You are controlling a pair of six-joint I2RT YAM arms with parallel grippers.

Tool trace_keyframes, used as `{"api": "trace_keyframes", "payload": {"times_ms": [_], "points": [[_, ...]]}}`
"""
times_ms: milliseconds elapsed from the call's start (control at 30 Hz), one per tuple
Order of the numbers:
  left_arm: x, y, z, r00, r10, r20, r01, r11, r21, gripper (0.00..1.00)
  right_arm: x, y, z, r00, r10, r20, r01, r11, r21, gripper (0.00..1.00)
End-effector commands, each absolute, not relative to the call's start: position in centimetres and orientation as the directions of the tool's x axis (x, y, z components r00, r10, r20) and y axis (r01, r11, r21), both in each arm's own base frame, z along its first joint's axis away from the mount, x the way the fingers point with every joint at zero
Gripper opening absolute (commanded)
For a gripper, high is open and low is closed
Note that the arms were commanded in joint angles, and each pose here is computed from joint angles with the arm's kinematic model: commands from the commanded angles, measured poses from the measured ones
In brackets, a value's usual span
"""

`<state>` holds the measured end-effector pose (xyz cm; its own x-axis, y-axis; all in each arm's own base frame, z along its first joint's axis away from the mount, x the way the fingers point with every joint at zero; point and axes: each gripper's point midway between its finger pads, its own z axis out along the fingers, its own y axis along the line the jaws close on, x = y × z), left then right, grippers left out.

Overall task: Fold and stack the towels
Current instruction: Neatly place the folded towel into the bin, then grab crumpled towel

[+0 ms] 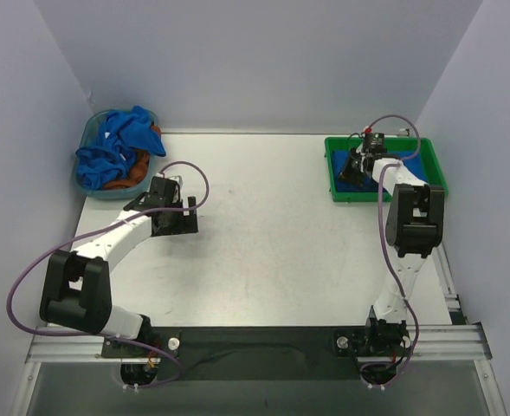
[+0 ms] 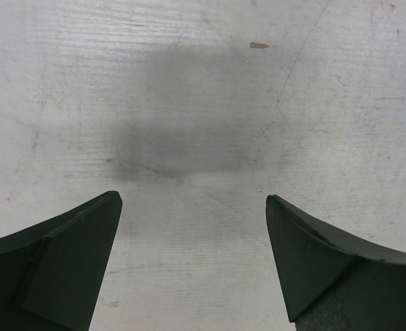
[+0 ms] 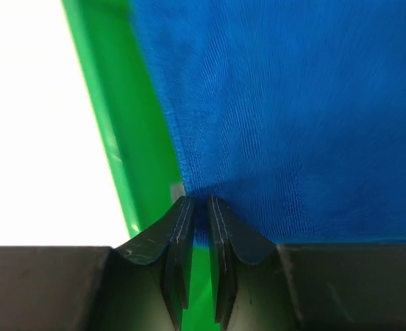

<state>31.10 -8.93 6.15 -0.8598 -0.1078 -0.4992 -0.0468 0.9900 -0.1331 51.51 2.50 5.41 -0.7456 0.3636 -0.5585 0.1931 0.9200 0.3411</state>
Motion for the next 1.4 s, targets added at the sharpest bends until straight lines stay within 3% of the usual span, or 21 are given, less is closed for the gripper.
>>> {"api": "trace_keyframes", "payload": {"times_ms": [0,133,300,567,633,733,933,1167,1367], "points": [[32.3,-9.6,8.6,-0.816,-0.108,-0.568,-0.016,0.986,-0.164,0.97,49.7,4.3,4.7,-0.769,0.421,-0.48,0.227,0.883,0.411,0.15],[32.3,-9.6,9.2,-0.807,-0.112,-0.58,-0.014,0.985,-0.17,0.97,48.3,6.1,4.0,-0.799,0.417,-0.434,0.213,0.87,0.445,0.14],[32.3,-9.5,10.0,-0.789,-0.118,-0.602,-0.012,0.984,-0.176,0.97,48.0,5.8,7.9,-0.764,0.397,-0.509,0.168,0.884,0.437,0.21],[32.9,-9.4,11.7,-0.754,-0.148,-0.64,-0.03,0.981,-0.192,0.97,46.2,3.4,18.1,-0.643,0.339,-0.687,0.133,0.932,0.337,0.71],[34.3,-9.7,14.5,-0.718,-0.178,-0.673,-0.038,0.975,-0.218,0.97,44.5,3.0,20.2,-0.613,0.332,-0.717,0.132,0.938,0.321,0.83],[37.0,-9.2,18.9,-0.648,-0.213,-0.731,-0.075,0.973,-0.217,0.97,41.2,2.6,21.8,-0.596,0.328,-0.733,0.141,0.941,0.306,0.91],[42.9,-1.9,23.8,-0.542,-0.324,-0.775,-0.347,0.927,-0.145,0.98,34.3,4.0,22.5,-0.591,0.336,-0.734,0.115,0.935,0.335,0.95],[49.3,6.4,23.1,-0.42,-0.459,-0.783,-0.548,0.816,-0.185,0.97,28.3,5.8,16.2,-0.659,0.312,-0.684,0.093,0.937,0.337,0.95],[49.7,13.0,20.0,-0.302,-0.571,-0.764,-0.734,0.65,-0.196,0.97,26.5,8.4,14.1,-0.724,0.261,-0.639,0.004,0.928,0.374,0.95]]}}
